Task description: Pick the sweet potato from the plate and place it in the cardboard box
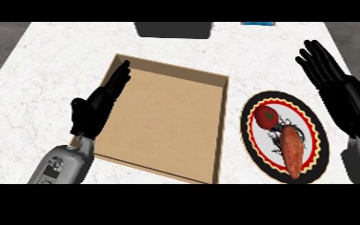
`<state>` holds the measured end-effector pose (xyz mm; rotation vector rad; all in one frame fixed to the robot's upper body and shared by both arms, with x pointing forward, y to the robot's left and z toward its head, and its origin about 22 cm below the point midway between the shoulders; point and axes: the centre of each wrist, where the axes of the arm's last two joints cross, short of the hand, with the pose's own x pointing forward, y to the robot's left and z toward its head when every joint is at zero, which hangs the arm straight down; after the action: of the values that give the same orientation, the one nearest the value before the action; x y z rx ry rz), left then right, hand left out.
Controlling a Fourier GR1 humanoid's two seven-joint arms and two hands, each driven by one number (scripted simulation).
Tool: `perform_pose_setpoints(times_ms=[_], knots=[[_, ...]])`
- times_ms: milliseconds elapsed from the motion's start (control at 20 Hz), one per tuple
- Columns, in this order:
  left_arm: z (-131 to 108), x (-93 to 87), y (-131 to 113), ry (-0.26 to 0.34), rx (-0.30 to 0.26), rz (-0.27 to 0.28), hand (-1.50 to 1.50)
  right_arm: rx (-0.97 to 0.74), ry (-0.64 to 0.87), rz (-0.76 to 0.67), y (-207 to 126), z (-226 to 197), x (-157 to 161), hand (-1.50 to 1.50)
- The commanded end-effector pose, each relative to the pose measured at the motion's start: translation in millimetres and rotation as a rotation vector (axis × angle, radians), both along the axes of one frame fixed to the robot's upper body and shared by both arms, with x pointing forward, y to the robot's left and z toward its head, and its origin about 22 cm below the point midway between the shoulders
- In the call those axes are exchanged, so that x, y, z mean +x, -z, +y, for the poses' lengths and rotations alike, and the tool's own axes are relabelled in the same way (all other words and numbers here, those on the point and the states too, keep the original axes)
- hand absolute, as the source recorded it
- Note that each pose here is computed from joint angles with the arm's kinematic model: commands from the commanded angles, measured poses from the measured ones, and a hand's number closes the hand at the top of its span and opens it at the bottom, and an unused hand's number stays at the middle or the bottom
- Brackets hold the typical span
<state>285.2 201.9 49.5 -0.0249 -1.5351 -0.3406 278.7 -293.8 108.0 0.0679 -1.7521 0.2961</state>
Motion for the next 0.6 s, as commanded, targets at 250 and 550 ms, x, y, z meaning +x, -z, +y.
perform_pose_setpoints(times_ms=[250, 550], knots=[[89, -20.7, 20, -0.342, 0.237, -0.037, 0.00, 0.246, 0.264, -0.177, 4, -34, 15, -1.50], [87, -31.2, 35, -0.349, 0.180, 0.029, 0.00, 0.065, 0.737, 0.004, 90, -50, -21, -1.50]])
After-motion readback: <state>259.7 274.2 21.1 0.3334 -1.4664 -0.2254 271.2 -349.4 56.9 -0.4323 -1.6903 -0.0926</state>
